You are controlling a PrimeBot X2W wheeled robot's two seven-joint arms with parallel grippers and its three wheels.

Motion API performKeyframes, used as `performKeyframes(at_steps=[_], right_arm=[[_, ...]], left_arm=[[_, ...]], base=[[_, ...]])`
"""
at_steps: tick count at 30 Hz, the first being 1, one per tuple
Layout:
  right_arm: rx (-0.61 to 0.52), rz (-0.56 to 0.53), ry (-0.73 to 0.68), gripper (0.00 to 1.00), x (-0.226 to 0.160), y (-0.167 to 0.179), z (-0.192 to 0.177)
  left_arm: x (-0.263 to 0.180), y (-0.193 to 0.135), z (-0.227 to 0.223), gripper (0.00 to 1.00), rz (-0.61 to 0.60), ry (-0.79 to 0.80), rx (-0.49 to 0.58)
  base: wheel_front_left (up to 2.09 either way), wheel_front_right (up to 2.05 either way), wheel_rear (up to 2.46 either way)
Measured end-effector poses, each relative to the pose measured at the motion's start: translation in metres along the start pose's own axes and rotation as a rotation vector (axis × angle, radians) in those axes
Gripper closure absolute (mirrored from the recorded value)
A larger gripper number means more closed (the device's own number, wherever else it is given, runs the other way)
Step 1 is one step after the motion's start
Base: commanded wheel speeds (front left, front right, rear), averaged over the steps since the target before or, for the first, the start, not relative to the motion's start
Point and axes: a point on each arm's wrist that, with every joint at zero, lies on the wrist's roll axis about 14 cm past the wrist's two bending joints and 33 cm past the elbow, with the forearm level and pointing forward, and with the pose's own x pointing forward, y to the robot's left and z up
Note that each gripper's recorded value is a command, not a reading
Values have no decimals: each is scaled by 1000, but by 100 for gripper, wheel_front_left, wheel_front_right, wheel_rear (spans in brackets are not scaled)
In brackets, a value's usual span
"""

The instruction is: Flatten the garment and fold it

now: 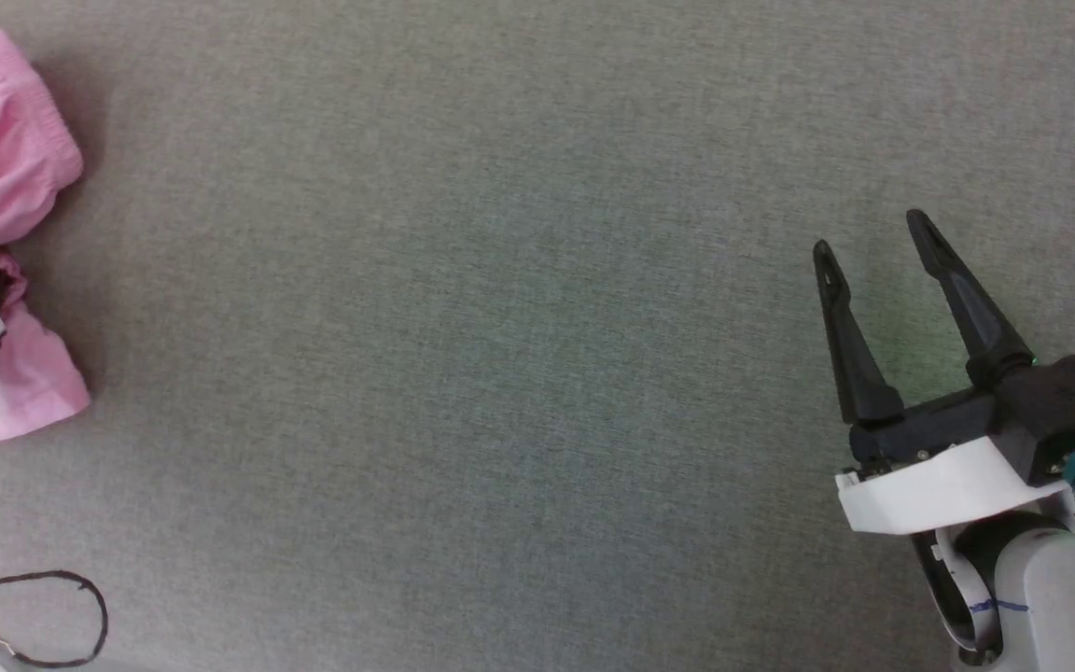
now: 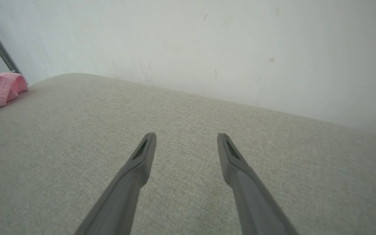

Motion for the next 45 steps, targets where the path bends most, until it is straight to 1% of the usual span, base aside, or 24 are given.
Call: performKeyframes(at_steps=[1,2,3,5,7,9,13,17,20,21,24,26,31,34,39,40,41,43,45], right_arm=[[6,0,-2,0,-1,0,1],[10,1,-7,0,-1,1,2],[10,3,-11,0,-2,2,4],[9,5,-22,0,-3,4,8],[8,7,-31,0,-4,6,13],[8,1,-43,0,-6,6,18],[6,-8,-62,0,-13,8,28],[5,-11,-89,0,-23,12,41],[-4,-23,-117,0,-31,12,53],[-8,-30,-127,0,-34,12,57],[-6,-49,-149,0,-45,9,67],[-3,-56,-166,0,-52,9,75],[-17,-91,-211,0,-72,4,95],[-25,-133,-222,0,-87,-5,101],[-49,-221,-242,0,-117,-25,111],[-49,-221,-242,0,-117,-25,111],[-50,-266,-245,0,-131,-36,113],[-51,-312,-240,0,-144,-46,112],[-51,-348,-238,0,-157,-53,111]], left_arm=[[0,-1,2,61,-2,5,1],[-1,-1,4,87,0,0,0],[-2,-2,5,100,-1,-7,6],[-5,0,12,100,10,-45,5],[-9,2,17,100,26,-81,37],[-18,6,34,100,38,-168,66],[-52,14,91,100,60,-460,136],[-106,16,147,100,43,-773,207],[-150,1,180,100,-13,-974,252],[-165,-6,190,100,-39,-1036,250],[-211,-34,210,100,-128,-1198,269],[-235,-57,214,100,-194,-1270,274],[-282,-123,205,100,-401,-1380,252],[-295,-167,186,100,-541,-1386,235],[-286,-243,119,100,-779,-1271,225],[-286,-243,119,100,-779,-1271,225],[-288,-276,85,100,-884,-1220,230],[-287,-304,45,100,-982,-1147,231],[-281,-320,9,100,-1051,-1060,198]], base=[[0,0,0],[0,0,0],[0,0,0],[0,0,0],[0,0,0],[0,0,0],[0,0,0],[0,0,0],[0,0,0],[0,0,0],[0,0,0],[0,0,0],[0,0,0],[0,0,0],[0,0,0],[0,0,0],[0,0,0],[0,0,0],[0,0,0]])
